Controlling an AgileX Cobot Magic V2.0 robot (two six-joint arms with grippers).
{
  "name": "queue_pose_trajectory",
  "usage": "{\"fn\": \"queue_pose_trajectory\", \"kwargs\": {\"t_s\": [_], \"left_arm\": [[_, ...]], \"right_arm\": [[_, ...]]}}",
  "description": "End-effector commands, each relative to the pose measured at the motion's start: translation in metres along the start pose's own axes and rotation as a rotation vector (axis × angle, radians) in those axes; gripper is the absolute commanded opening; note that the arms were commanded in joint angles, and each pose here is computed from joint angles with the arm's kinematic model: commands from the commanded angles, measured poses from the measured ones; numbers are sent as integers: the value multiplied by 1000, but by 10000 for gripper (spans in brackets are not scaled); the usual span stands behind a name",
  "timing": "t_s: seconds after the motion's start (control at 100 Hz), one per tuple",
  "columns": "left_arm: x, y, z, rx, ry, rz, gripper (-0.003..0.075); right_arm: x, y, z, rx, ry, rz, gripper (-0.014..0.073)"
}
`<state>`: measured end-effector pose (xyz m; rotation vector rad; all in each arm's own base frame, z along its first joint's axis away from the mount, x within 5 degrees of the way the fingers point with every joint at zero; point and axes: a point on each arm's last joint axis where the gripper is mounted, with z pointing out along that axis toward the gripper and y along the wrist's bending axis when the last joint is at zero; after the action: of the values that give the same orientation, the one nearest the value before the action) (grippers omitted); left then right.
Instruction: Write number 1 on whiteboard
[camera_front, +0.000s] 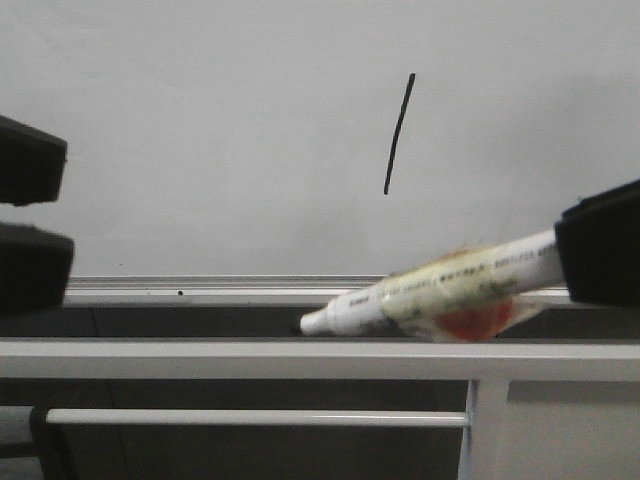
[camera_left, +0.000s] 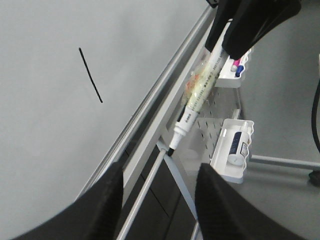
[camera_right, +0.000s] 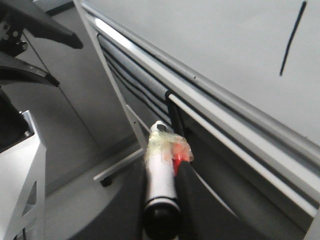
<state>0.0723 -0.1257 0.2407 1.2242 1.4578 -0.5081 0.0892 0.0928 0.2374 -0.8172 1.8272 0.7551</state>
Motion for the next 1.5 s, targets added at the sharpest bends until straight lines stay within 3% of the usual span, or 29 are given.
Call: {"fn": "queue_pose_trajectory", "kwargs": {"t_s": [0.0,0.26,0.8,1.49], "left_arm": [[-15,0,5,23,-81,19,351],[-24,1,13,44,-89,118,351],[-30,8,39,64,28,289,349],[-37,12,43,50,41,305,345]], "right_arm": [[-11,1,6,-54,6,24,-43],[-32,-5,20,-80,23,25,-43],[-57,-8,32,-138,19,35,-43],[-61,-5,31,-177,16,48,-43]]}}
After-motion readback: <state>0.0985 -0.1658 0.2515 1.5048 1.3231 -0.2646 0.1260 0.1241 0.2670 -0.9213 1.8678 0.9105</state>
